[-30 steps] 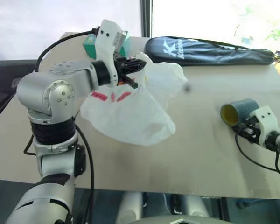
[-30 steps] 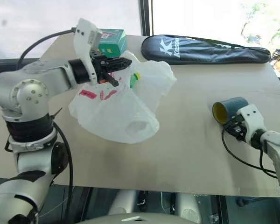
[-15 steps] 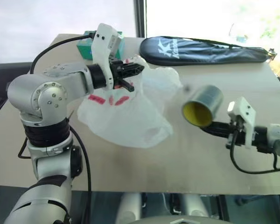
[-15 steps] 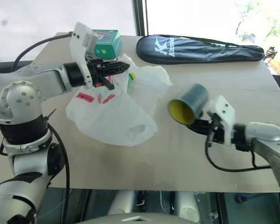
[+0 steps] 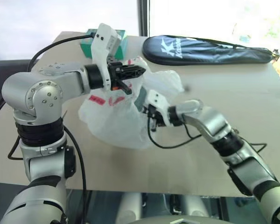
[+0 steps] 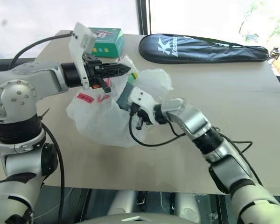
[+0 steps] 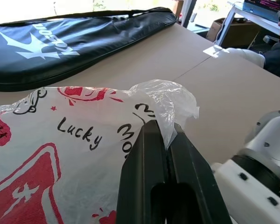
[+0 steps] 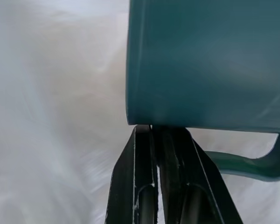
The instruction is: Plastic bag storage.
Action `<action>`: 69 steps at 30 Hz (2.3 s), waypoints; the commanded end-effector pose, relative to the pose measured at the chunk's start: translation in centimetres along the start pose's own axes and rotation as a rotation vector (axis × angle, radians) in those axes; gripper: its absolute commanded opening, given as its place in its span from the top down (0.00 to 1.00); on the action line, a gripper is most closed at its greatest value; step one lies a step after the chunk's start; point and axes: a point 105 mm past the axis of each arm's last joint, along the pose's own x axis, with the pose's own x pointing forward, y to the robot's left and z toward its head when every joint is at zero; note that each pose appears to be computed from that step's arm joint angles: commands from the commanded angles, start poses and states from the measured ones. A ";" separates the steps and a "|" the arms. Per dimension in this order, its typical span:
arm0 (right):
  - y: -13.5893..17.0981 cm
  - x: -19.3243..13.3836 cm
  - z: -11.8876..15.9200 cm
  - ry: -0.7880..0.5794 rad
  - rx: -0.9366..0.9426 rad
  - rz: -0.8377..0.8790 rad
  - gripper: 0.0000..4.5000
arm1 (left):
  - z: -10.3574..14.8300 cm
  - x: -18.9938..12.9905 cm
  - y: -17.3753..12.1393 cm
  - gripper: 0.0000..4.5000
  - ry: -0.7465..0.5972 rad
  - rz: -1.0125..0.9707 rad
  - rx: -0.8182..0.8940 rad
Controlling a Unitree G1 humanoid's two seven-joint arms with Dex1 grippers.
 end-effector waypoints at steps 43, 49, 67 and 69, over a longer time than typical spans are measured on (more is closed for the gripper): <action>-8.0 -13.3 1.8 -0.229 0.181 -0.686 1.00 | 0.0 -2.9 -3.3 0.89 -0.181 -0.294 -0.172; -7.9 -14.1 1.5 -0.231 0.192 -0.683 1.00 | -0.3 -9.9 -6.0 0.40 -0.090 -0.631 -0.377; -7.9 -13.9 0.6 -0.201 0.216 -0.690 1.00 | -9.1 -6.2 -9.8 0.40 0.272 -0.625 -0.095; -7.9 -13.8 0.7 -0.201 0.215 -0.690 1.00 | -9.2 -6.2 -9.9 0.40 0.282 -0.635 -0.183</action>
